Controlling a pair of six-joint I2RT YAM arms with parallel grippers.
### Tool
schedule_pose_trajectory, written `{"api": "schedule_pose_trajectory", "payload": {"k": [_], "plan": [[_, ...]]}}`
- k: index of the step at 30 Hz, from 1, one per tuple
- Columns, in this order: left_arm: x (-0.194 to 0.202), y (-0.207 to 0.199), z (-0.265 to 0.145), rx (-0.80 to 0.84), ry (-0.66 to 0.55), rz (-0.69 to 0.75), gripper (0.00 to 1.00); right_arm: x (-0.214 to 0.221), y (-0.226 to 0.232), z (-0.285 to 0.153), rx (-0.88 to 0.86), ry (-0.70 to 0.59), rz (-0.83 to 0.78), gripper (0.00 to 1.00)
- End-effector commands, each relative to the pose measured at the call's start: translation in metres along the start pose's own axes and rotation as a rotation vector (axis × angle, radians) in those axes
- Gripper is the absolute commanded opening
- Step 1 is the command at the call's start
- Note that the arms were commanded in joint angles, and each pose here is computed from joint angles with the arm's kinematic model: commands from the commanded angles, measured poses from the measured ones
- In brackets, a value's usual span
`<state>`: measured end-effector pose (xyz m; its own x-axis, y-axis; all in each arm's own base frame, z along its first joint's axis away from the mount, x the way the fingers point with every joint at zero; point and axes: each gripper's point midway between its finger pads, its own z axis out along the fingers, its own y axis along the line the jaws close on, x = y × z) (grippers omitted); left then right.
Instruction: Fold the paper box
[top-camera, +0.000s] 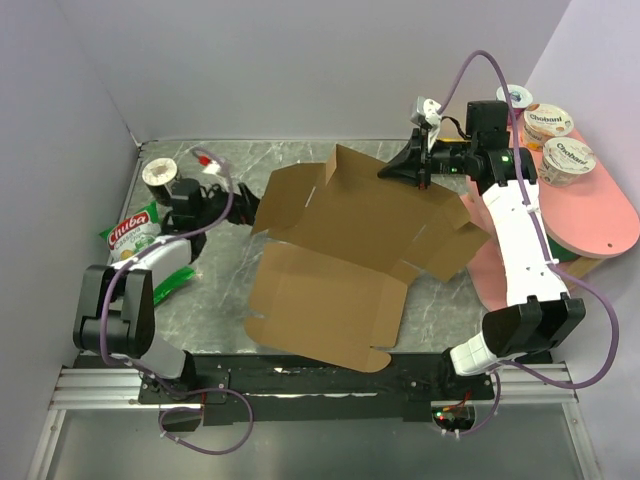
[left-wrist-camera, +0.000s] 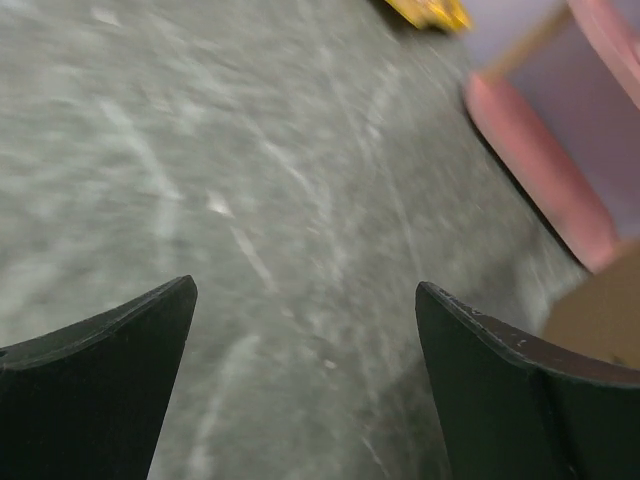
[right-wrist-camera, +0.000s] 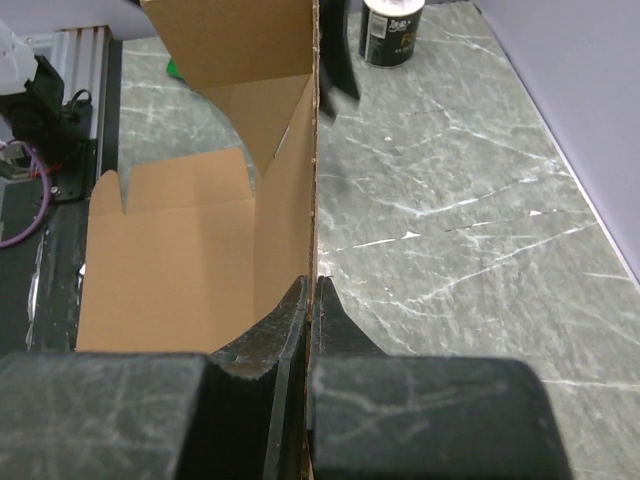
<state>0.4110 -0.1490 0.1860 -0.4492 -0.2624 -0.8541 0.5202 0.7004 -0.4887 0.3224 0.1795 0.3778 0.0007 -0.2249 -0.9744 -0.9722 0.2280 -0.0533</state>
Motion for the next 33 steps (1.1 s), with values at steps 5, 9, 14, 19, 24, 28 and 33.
{"api": "schedule_pose_trajectory", "payload": {"k": [5,9,14,19,24,28,33], "plan": [[0.027,-0.078,-0.009,0.342,0.0,0.13,0.96,-0.016,-0.006,-0.007,0.071,-0.019,-0.029,0.0],[0.039,-0.091,-0.02,0.398,0.008,0.12,0.95,-0.009,-0.014,-0.008,0.093,0.001,-0.012,0.0],[0.037,-0.102,-0.035,0.409,-0.042,0.123,0.95,-0.002,-0.019,-0.005,0.084,0.005,0.011,0.0],[0.032,-0.104,-0.043,0.374,-0.09,0.112,0.96,0.001,-0.021,-0.002,0.077,0.006,0.022,0.0],[0.028,-0.106,-0.048,0.357,-0.114,0.104,0.96,0.002,-0.022,-0.002,0.077,0.008,0.025,0.0],[0.03,-0.11,-0.055,0.368,-0.124,0.1,0.96,0.003,-0.022,-0.003,0.083,0.012,0.027,0.0],[0.037,-0.122,-0.065,0.43,-0.126,0.092,0.96,0.003,-0.021,-0.004,0.083,0.013,0.025,0.0]]}}
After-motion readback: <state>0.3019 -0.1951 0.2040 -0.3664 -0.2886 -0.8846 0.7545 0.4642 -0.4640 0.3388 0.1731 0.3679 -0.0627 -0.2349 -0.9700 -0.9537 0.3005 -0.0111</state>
